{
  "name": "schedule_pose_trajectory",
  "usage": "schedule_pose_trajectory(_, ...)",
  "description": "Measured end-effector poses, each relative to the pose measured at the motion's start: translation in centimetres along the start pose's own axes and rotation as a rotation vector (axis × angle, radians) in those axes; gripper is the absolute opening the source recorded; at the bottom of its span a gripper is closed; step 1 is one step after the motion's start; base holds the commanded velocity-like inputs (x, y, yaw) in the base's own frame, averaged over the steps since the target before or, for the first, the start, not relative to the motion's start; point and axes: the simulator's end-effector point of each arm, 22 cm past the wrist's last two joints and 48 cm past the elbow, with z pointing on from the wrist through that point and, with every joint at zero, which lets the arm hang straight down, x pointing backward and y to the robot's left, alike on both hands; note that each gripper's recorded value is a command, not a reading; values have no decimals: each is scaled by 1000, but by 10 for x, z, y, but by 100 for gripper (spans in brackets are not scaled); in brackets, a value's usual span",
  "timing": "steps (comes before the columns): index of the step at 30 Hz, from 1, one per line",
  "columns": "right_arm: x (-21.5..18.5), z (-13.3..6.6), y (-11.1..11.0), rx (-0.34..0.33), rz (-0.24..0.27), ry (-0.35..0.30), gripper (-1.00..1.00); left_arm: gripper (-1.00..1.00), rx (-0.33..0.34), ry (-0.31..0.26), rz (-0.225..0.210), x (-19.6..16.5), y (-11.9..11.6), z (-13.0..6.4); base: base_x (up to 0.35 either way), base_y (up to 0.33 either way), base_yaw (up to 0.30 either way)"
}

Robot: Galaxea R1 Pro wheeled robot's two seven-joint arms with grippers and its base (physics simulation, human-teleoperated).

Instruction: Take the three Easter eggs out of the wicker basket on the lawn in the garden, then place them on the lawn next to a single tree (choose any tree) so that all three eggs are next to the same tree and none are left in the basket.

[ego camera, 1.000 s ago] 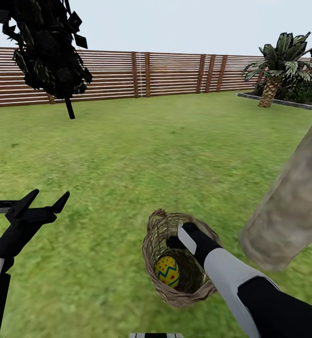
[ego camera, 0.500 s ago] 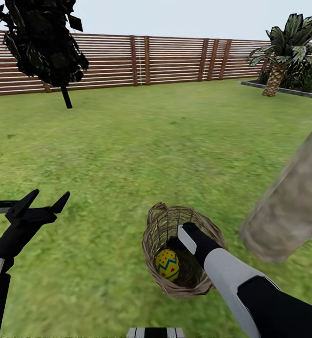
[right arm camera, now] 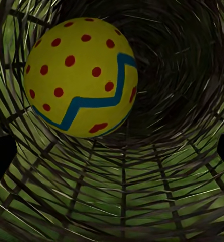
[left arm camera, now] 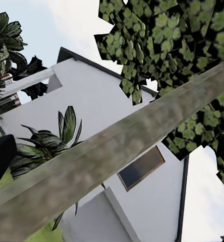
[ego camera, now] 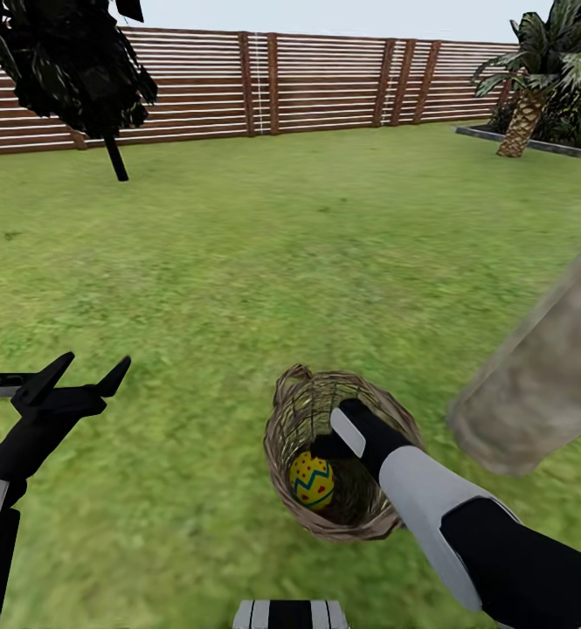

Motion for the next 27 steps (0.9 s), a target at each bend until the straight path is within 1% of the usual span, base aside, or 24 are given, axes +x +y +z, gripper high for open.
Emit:
schedule_pose_trajectory(6,4,13,1,-6,0,14,100,100,-20,-3,-16,1,14,-5,0,0,0)
schedule_pose_trajectory(24,12,28,1,-7,0,41,100,100,-41,-9,-34,3,29,-10,1,0,0)
schedule_pose_trajectory(27,13,30,1,-9,0,44,100,100,-44,-10,-37,3,32,-11,180,0,0)
